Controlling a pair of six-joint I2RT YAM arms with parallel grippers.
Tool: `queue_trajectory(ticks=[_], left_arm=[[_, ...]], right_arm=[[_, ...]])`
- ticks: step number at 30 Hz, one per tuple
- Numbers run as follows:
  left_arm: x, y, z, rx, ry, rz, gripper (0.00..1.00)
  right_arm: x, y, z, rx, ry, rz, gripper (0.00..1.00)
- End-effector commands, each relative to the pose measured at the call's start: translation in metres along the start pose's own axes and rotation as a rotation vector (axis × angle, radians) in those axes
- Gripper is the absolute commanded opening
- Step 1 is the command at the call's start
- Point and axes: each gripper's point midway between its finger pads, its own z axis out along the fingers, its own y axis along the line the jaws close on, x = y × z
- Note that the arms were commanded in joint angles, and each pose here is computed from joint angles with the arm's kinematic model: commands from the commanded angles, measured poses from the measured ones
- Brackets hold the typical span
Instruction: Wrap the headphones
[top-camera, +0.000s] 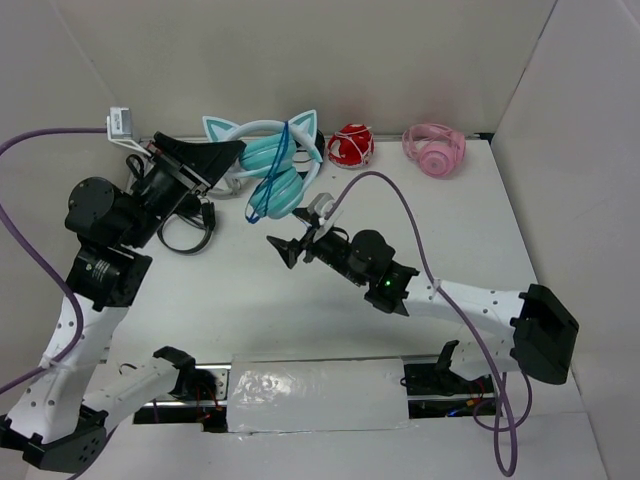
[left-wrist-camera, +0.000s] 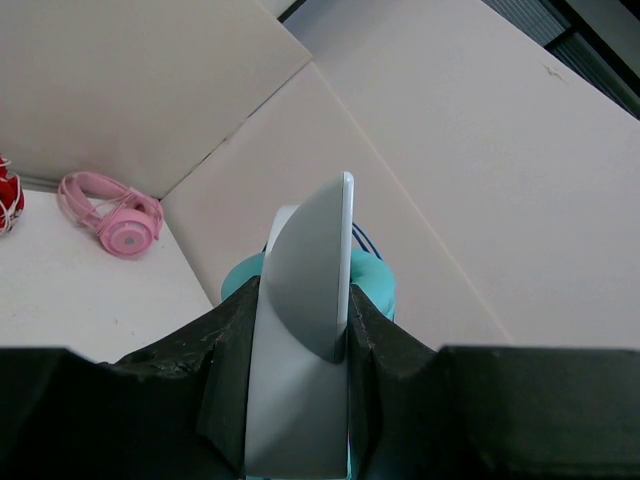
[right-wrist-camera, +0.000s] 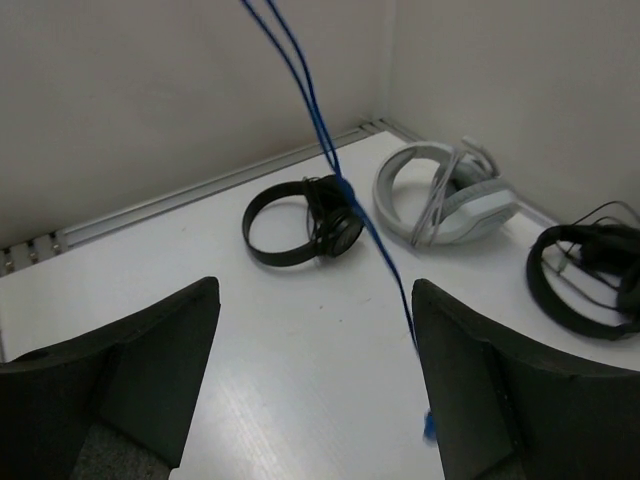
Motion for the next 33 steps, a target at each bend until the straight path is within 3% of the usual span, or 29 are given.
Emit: queue_trajectory(ticks=[1, 7, 10, 12, 13, 14, 16, 17, 25, 29, 33], left_arm=[[-0.027, -0.064, -0.018, 0.204, -0.076, 0.045, 0.0], [-0.032, -0.074, -0.02, 0.217, -0.078, 0.059, 0.0], [-0.028, -0.071, -0.02, 0.216, -0.07, 0.048, 0.0], [-0.027, -0.073, -0.022, 0.23, -0.064, 0.044, 0.0], [-0.027, -0.074, -0.023, 0.234, -0.065, 0.043, 0.0], [-0.027, -0.075, -0.023, 0.236, -0.064, 0.042, 0.0], [-0.029, -0.078, -0.023, 0.241, -0.066, 0.047, 0.0], [-0.03, -0.078, -0.023, 0.237, -0.069, 0.047, 0.0], [-0.039, -0.037, 0.002, 0.136, -0.179, 0.029, 0.0], [-0.039, -0.001, 0.03, 0.045, -0.209, 0.022, 0.0], [-0.028, 0.032, 0.055, -0.014, -0.197, 0.019, 0.0]], right_arm=[[-0.048, -0.014, 0.016, 0.076, -0.118, -0.088, 0.84], [-0.033, -0.019, 0.017, 0.1, -0.069, -0.101, 0.83], [-0.024, -0.01, 0.01, 0.049, -0.053, -0.093, 0.83], [-0.023, 0.0, 0.01, -0.012, -0.046, -0.089, 0.77], [-0.015, 0.005, 0.011, -0.044, -0.011, -0.096, 0.69], [-0.019, 0.013, 0.013, -0.081, -0.006, -0.097, 0.39], [-0.004, 0.028, 0.017, -0.164, 0.045, -0.079, 0.16], [0.0, 0.034, 0.016, -0.197, 0.054, -0.07, 0.0], [0.008, 0.119, -0.025, -0.549, 0.051, 0.088, 0.0], [0.014, 0.163, -0.038, -0.708, 0.085, 0.076, 0.0], [-0.008, 0.182, -0.037, -0.818, 0.04, 0.072, 0.0]])
